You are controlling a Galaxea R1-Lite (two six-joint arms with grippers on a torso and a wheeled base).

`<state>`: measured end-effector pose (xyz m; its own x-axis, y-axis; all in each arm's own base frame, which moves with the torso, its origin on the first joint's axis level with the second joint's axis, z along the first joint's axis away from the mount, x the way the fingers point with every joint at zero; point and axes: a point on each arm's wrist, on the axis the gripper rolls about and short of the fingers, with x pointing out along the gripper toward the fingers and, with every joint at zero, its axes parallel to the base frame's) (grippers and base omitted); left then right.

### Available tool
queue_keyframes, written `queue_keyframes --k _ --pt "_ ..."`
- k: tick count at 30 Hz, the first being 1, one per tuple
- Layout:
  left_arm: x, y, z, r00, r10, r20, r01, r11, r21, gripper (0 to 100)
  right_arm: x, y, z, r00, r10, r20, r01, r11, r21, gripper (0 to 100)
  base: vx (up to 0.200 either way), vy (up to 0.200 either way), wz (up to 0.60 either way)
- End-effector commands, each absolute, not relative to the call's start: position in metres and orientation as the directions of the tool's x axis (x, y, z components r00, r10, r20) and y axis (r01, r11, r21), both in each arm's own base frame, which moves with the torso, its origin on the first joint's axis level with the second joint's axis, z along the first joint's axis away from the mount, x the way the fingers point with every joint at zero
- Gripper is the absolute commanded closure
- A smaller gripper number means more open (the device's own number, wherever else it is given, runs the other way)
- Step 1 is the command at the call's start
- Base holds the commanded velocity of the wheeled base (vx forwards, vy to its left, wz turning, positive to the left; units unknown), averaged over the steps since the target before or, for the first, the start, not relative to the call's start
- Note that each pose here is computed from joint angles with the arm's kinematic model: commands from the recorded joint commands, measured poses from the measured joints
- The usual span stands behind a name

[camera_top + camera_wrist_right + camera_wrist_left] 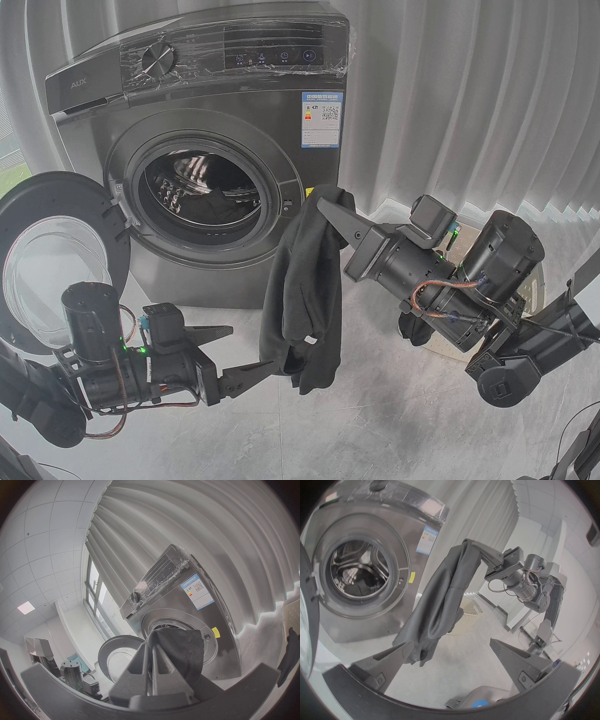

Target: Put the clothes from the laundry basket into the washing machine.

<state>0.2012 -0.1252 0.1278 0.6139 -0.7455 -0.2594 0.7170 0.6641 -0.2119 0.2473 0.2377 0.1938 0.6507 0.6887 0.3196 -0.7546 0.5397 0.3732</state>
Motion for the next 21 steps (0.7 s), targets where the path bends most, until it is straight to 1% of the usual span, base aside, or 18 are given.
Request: queue_keyframes --k 1,5,7,8,12,14,17,18,21 --pt "0.21 -0.142 0.104 0.564 -0.766 -0.309 0.705 0.641 -0.303 0 0.247 0.237 0.194 0.65 0.689 0.321 -0.755 0.537 0.376 100 0.0 0.0 0.0" --pt "0.22 -0.15 0.092 0.564 -0.766 -0.31 0.7 0.642 -0.314 0 0.247 0.238 0.194 0.65 0.69 0.319 -0.755 0.534 0.38 100 0.0 0.0 0.0" --pt "0.22 -0.15 0.091 0.564 -0.766 -0.31 0.7 0.642 -0.314 0 0.247 0.238 0.193 0.651 0.689 0.318 -0.754 0.537 0.38 100 0.0 0.0 0.0" --pt "0.226 -0.154 0.08 0.566 -0.764 -0.31 0.697 0.644 -0.314 0 0.246 0.238 0.194 0.649 0.69 0.321 -0.755 0.534 0.381 100 0.0 0.0 0.0" --pt "0.232 -0.157 0.067 0.568 -0.763 -0.309 0.697 0.645 -0.313 0 0.247 0.238 0.194 0.665 0.673 0.322 -0.742 0.548 0.387 100 0.0 0.0 0.0" --pt "0.239 -0.162 0.057 0.574 -0.765 -0.293 0.701 0.643 -0.309 0 0.247 0.238 0.194 0.671 0.668 0.322 -0.737 0.552 0.389 100 0.0 0.0 0.0" --pt "0.243 -0.166 0.051 0.578 -0.771 -0.265 0.709 0.636 -0.303 0 0.246 0.238 0.195 0.668 0.669 0.325 -0.74 0.549 0.389 100 0.0 0.0 0.0" --pt "0.245 -0.171 0.046 0.572 -0.779 -0.257 0.718 0.627 -0.302 0 0.246 0.238 0.195 0.667 0.668 0.33 -0.741 0.549 0.387 100 0.0 0.0 0.0" --pt "0.25 -0.177 0.039 0.57 -0.782 -0.252 0.722 0.623 -0.302 0 0.245 0.239 0.195 0.665 0.669 0.333 -0.743 0.547 0.387 100 0.0 0.0 0.0"
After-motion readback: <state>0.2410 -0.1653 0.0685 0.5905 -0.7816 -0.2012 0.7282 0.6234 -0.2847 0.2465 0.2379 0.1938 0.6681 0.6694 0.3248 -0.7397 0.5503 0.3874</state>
